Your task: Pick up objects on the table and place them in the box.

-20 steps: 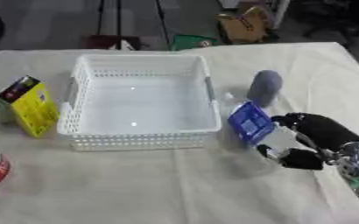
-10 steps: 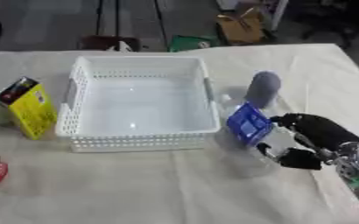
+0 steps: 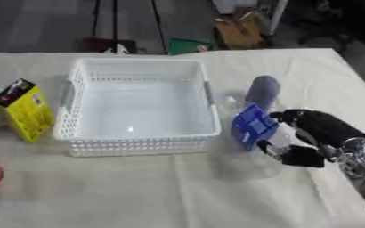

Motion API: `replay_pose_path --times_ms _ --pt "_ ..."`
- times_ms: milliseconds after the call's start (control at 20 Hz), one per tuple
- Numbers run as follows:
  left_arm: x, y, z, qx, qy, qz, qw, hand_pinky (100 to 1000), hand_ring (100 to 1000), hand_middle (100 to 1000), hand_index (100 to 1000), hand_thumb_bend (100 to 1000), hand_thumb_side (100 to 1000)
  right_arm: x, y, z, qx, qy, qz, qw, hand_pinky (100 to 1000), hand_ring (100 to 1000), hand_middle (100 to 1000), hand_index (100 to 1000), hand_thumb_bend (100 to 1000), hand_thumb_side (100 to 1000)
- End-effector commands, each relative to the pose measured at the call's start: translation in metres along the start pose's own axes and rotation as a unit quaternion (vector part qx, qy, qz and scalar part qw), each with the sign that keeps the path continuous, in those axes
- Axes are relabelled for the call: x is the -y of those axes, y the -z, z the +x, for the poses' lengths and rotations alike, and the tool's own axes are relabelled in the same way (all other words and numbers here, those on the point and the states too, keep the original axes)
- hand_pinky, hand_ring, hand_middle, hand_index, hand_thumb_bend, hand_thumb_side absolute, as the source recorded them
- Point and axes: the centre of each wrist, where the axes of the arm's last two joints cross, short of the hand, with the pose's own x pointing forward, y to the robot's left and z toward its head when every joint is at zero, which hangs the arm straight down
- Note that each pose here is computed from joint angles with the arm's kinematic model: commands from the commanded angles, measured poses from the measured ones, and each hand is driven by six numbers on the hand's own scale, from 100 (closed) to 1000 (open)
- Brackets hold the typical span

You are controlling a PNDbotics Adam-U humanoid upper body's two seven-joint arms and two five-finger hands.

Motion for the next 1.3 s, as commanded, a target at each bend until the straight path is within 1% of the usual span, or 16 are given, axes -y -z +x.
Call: replay_pose_path --times_ms 50,150,200,450,550,650,950,1300 --pt "-0.005 0.006 0.003 0.014 0.003 -0.004 1.000 954 1000 977 989 100 733 0.013 -0.003 0.000 -0.011 -0.030 -0.033 0.999 827 874 798 985 496 1000" --pt "-0.005 0.006 0.003 0.013 0.003 -0.004 1.000 954 1000 977 989 100 730 0.014 -0.003 0.001 -0.015 -0.041 -0.040 0.998 831 879 801 985 484 1000" --pt "-0.005 0.006 0.003 0.013 0.002 -0.003 1.000 954 1000 976 989 100 730 0.014 -0.003 0.001 -0.020 -0.049 -0.045 0.998 836 881 807 985 442 1000" --pt "-0.005 0.006 0.003 0.012 -0.001 -0.003 1.000 955 1000 976 989 100 730 0.018 -0.003 0.005 -0.041 -0.106 -0.071 0.991 841 886 818 987 410 1000" --pt "-0.004 0.006 0.003 0.012 -0.002 -0.003 1.000 955 1000 976 989 100 730 0.018 -0.003 0.006 -0.044 -0.118 -0.076 0.989 841 886 818 987 410 1000" --pt "-0.005 0.006 0.003 0.012 -0.002 -0.003 1.000 955 1000 976 989 100 730 0.017 -0.002 0.007 -0.045 -0.122 -0.077 0.988 841 886 818 987 410 1000" --pt "-0.005 0.006 0.003 0.012 -0.002 -0.002 1.000 952 996 974 987 100 732 0.003 -0.001 0.007 -0.045 -0.116 -0.041 0.991 845 895 823 988 417 1000" --pt "-0.005 0.006 0.003 0.011 -0.003 -0.002 1.000 952 994 974 987 100 730 -0.006 -0.001 0.009 -0.040 -0.107 -0.016 0.993 846 897 823 990 432 1000"
